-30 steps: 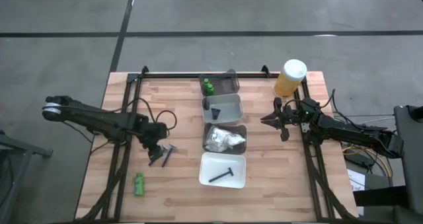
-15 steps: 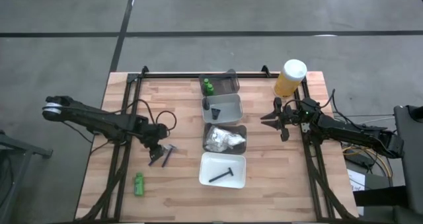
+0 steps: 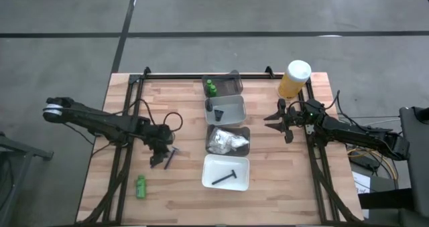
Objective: Pick & Place Travel size toiletries
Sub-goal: Put the left blue razor into the white bin
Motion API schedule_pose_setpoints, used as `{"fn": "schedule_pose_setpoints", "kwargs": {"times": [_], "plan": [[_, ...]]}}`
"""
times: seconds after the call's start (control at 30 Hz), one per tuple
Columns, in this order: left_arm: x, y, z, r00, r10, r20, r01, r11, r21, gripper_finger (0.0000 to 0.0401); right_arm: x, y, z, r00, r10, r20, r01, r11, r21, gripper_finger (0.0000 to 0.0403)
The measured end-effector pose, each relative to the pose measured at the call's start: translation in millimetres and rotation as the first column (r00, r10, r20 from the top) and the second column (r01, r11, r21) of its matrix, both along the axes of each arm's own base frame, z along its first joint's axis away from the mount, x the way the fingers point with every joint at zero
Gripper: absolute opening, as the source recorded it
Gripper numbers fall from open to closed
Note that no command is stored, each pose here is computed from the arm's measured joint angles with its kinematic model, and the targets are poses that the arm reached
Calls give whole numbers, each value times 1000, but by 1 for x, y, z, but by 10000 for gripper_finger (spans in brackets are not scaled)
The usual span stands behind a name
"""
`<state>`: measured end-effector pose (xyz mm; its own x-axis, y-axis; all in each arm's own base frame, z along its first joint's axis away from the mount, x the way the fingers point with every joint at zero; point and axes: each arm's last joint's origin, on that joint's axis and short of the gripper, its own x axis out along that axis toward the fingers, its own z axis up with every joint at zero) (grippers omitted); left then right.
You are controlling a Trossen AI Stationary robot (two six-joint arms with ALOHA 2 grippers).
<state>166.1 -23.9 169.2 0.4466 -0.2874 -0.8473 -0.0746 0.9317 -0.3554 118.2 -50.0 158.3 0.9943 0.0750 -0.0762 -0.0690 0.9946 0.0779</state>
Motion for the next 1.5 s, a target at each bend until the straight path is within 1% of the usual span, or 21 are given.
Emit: {"fn": "schedule_pose_setpoints", "kwargs": {"times": [0.17,0.23,0.3,0.4,0.5,0.63,0.67,0.7,0.73,0.77,0.83,0.9,0.93,1.0,1.03,1.07,1.3,1.43,1.5], "plan": [[9,-1,18,986,-132,103,124,990,73,132,0,0,0,1000,0,0,0,1000,0,137],[11,-1,23,972,-192,133,178,978,110,124,0,0,0,1000,0,0,0,1000,0,141],[12,-3,26,952,-268,150,245,957,156,116,0,0,0,1000,0,-1,0,1000,0,145],[12,-5,31,909,-387,156,348,910,227,100,0,0,0,1000,0,0,0,1000,0,150],[11,-6,34,848,-511,144,453,838,303,82,0,0,0,1000,0,0,0,1000,0,156],[10,-6,34,766,-630,126,548,743,384,62,0,0,0,1000,0,0,0,1000,0,164],[9,-6,33,743,-660,113,573,715,401,59,0,0,0,1000,0,0,0,1000,0,166],[8,-6,32,712,-696,98,603,677,422,57,0,0,0,1000,0,0,0,1000,0,168],[7,-6,32,672,-736,82,634,629,449,56,0,0,0,1000,0,0,0,1000,0,170],[6,-6,31,629,-775,59,662,574,482,55,0,0,0,1000,0,0,0,1000,0,173],[5,-5,30,537,-844,-3,708,449,545,55,0,0,0,1000,0,0,0,1000,0,177],[5,-3,30,468,-881,-61,725,344,596,55,0,0,0,1000,0,0,0,1000,0,181],[5,-3,29,444,-892,-84,728,304,615,55,0,0,0,1000,0,0,0,1000,0,183],[5,-3,29,402,-909,-107,733,250,632,55,0,0,0,1000,0,0,0,1000,0,186],[5,-3,29,391,-913,-112,735,237,636,55,0,0,0,1000,0,0,0,1000,0,188],[5,-3,29,389,-914,-113,735,235,636,55,0,0,0,1000,0,0,0,1000,0,189],[5,-3,29,397,-911,-109,734,244,634,55,0,0,0,1000,0,0,0,1000,0,199],[5,-3,29,394,-913,-110,734,240,635,55,0,0,0,1000,0,0,0,1000,0,201],[5,-3,30,393,-914,-100,735,247,631,55,0,0,0,1000,0,0,0,1000,0,199]]}}
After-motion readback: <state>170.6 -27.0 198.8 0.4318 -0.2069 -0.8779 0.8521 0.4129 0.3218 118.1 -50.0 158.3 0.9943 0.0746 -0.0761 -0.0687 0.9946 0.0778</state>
